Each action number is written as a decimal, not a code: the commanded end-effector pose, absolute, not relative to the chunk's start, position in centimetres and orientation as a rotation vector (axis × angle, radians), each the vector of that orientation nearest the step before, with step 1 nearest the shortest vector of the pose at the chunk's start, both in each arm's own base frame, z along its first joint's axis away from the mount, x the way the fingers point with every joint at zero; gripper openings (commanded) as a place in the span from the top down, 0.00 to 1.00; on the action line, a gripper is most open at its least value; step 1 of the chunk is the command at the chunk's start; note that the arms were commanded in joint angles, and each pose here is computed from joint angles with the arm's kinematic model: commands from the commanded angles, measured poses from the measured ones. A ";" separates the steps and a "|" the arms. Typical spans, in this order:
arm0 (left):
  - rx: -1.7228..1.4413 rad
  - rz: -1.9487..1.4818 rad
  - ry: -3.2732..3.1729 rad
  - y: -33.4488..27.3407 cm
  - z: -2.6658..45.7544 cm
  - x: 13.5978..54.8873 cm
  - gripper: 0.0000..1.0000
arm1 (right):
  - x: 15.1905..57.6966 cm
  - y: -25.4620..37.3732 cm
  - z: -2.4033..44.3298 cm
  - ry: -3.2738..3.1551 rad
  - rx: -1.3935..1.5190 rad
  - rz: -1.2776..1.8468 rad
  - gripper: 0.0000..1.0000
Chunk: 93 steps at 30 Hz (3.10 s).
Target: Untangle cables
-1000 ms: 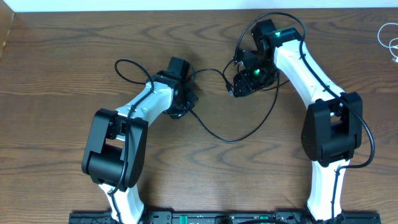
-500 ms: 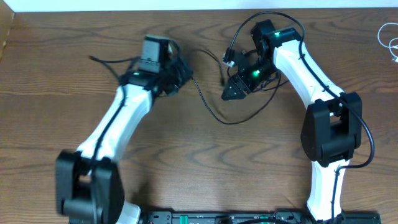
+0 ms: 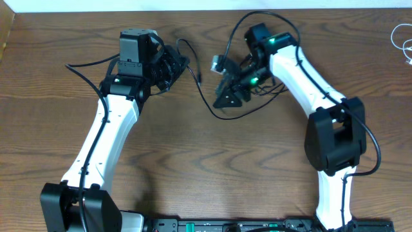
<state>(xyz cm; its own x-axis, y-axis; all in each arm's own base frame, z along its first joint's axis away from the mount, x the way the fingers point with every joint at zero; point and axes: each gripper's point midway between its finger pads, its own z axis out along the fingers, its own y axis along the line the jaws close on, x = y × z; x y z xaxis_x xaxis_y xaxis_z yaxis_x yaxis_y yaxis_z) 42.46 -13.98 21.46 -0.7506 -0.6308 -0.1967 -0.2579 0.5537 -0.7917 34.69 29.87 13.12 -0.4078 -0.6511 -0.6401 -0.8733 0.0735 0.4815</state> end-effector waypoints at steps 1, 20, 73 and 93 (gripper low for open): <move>-0.718 -1.107 2.294 -13.4 22.8 42.6 0.93 | 32.7 31.5 12.4 2.043 -1.597 1.309 0.44; -0.796 -1.089 2.265 -10.6 22.6 43.2 0.93 | 32.0 33.8 8.9 2.105 -1.557 1.285 0.69; -0.827 -0.899 2.347 -8.8 19.9 42.4 0.60 | 43.9 -19.2 48.3 1.757 0.440 0.303 0.99; -0.806 -0.885 2.351 -8.7 19.8 42.4 0.60 | 42.1 -38.7 28.5 2.108 0.930 -0.444 0.99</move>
<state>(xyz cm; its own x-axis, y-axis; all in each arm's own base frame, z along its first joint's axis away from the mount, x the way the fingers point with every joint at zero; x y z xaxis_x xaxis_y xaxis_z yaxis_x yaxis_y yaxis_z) 42.21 -8.99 19.35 -0.7016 -0.6838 -0.2005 -0.3698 0.5900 -0.7177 42.60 -35.96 31.83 -0.3863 0.4651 -0.7966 0.6768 0.7296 0.0978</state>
